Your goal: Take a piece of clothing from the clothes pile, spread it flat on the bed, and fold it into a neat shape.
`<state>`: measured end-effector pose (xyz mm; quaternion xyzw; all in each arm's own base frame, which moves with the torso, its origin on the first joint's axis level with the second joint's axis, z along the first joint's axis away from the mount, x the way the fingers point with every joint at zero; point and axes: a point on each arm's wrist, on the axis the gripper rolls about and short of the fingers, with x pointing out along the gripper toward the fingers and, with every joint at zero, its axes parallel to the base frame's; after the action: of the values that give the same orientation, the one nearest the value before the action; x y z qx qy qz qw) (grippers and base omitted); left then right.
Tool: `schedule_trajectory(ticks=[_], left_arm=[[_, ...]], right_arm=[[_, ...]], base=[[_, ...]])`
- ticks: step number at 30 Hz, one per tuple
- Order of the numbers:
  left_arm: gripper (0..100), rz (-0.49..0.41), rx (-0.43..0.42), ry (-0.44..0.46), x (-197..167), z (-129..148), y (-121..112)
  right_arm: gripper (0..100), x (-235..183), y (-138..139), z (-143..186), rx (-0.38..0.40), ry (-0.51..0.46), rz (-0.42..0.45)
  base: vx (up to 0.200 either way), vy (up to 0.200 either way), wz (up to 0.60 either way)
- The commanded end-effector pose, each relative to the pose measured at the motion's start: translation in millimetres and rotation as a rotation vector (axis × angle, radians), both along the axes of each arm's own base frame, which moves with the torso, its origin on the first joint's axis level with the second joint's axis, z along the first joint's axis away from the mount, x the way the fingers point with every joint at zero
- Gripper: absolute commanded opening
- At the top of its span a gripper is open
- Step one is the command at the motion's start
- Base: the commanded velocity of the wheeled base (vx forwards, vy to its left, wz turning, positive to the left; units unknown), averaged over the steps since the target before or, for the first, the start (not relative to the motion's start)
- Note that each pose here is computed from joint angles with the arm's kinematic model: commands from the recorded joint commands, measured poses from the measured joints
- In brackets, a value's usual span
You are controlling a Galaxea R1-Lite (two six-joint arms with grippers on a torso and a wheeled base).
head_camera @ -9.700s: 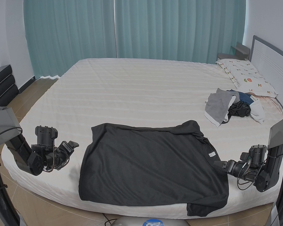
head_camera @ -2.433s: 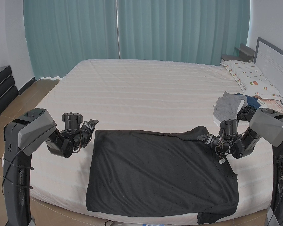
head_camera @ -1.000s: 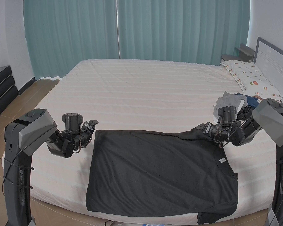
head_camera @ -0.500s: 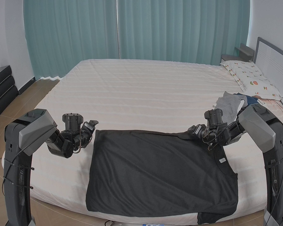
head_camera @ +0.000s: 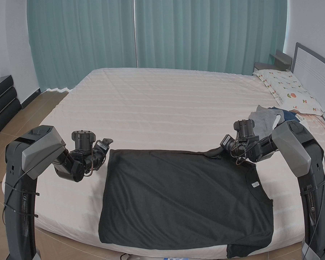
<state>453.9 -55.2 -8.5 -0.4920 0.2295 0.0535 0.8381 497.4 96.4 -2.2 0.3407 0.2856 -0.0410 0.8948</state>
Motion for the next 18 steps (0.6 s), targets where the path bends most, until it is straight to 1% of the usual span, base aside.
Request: schedule_trajectory(ticks=[1, 5, 8, 9, 10, 12, 15, 18], left_arm=[[100, 0.0, 0.0, 0.001, 0, -1, 0], [100, 0.0, 0.0, 0.001, 0, -1, 0], [100, 0.0, 0.0, 0.003, 0, -1, 0], [100, 0.001, 0.001, 0.003, 0, -1, 0], [100, 0.0, 0.0, 0.003, 0, -1, 0], [100, 0.0, 0.0, 0.004, 0, -2, 0], [100, 0.001, 0.001, 0.004, 0, -2, 0], [100, 0.001, 0.001, 0.004, 0, -2, 0]], right_arm=[[0, 8, 0, 8, 0.008, -0.044, -0.003], [0, 13, 1, 6, 0.008, -0.055, -0.004], [0, 14, 5, -4, -0.006, -0.048, 0.01], [100, 16, 7, -6, -0.02, -0.052, 0.022], [100, 16, 7, -7, -0.021, -0.053, 0.022], [100, 24, 9, 1, -0.012, -0.099, 0.018], [100, 33, 9, 5, -0.016, -0.157, -0.034], [100, 37, 9, 6, -0.005, -0.216, -0.053]], base=[[0.0, 0.0, 0.0], [0.0, 0.0, 0.0], [0.0, 0.0, 0.0], [0.0, 0.0, 0.0], [0.0, 0.0, 0.0], [0.0, 0.0, 0.0], [0.0, 0.0, 0.0], [0.0, 0.0, 0.0]])
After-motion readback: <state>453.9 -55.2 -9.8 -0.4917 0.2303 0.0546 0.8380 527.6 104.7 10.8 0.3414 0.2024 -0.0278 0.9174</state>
